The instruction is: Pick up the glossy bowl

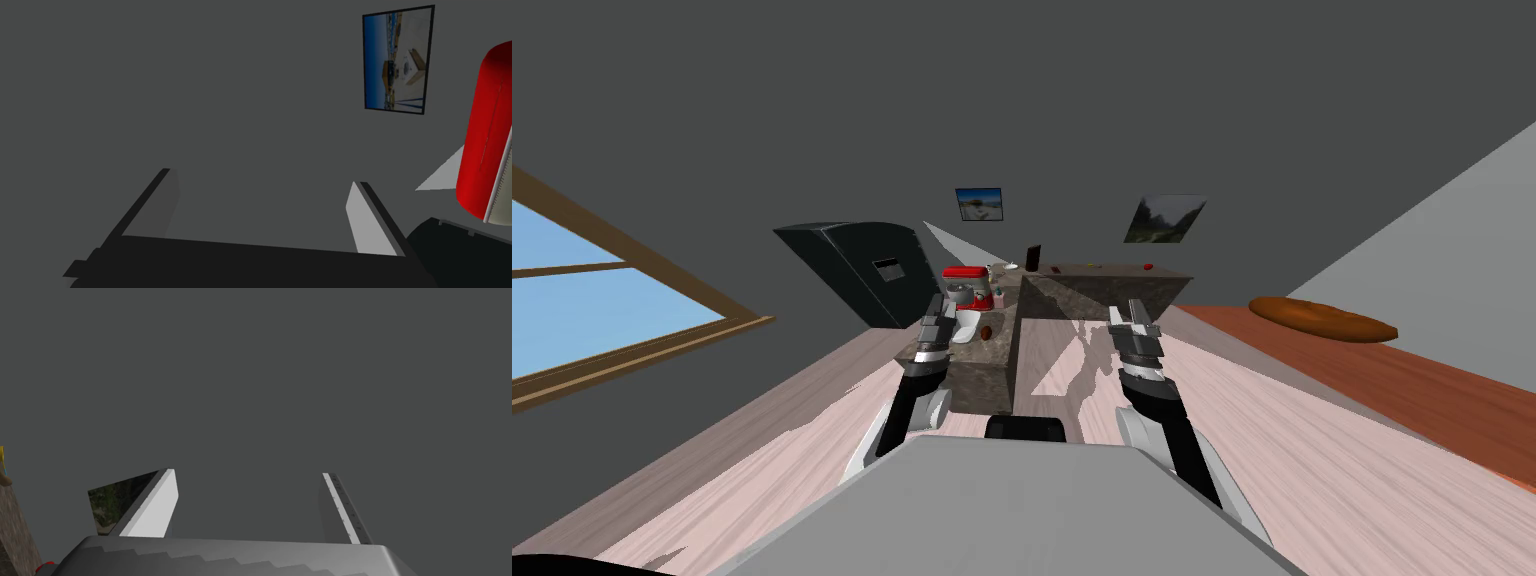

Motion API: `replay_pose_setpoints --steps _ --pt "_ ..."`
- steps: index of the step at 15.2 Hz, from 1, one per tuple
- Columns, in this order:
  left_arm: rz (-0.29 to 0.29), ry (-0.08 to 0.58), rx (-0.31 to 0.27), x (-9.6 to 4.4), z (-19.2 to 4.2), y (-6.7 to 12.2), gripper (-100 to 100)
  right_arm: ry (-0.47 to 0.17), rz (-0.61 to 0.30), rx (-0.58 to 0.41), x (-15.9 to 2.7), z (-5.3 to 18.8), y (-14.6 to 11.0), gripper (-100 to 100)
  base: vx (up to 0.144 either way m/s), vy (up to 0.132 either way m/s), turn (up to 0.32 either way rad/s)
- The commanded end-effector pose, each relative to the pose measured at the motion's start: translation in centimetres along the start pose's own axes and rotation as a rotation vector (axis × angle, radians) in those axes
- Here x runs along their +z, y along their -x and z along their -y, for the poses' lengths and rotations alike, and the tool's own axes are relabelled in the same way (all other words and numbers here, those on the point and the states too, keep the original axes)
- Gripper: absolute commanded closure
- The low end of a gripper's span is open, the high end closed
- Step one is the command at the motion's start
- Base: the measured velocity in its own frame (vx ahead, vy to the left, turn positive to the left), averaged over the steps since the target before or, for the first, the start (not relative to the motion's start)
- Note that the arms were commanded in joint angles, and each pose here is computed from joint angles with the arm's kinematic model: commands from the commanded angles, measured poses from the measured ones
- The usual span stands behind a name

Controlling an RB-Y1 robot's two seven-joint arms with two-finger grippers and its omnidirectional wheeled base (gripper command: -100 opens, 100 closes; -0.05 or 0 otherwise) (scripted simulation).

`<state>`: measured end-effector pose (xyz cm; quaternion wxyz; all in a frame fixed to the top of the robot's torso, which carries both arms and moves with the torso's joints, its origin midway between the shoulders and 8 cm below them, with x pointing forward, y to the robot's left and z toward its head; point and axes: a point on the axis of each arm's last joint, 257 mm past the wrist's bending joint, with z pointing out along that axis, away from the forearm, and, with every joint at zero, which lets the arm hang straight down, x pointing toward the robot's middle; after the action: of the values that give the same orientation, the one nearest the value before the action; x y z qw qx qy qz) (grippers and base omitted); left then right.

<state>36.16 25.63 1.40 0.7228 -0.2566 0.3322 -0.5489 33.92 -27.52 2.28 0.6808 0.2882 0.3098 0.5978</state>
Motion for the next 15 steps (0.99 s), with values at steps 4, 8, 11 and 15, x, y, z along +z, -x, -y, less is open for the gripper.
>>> replay_pose_setpoints --steps 4,8,11,15 --pt "-0.064 0.056 0.019 0.5 -1.6 -0.5 -100 0.0 0.0 0.0 0.0 0.0 0.0 0 -0.022 0.015 -0.024" --pt "-0.085 0.106 0.023 0.8 -3.0 -0.5 -100 0.0 0.0 0.0 0.0 0.0 0.0 0 -0.033 0.019 -0.027" --pt "-0.1 0.15 0.024 1.3 -4.2 -0.5 -100 0.0 0.0 0.0 0.0 0.0 0.0 0 -0.029 0.022 -0.046" --pt "-0.105 0.207 0.025 1.4 -5.6 -0.4 -100 0.0 0.0 0.0 0.0 0.0 0.0 0 -0.025 0.017 -0.013"
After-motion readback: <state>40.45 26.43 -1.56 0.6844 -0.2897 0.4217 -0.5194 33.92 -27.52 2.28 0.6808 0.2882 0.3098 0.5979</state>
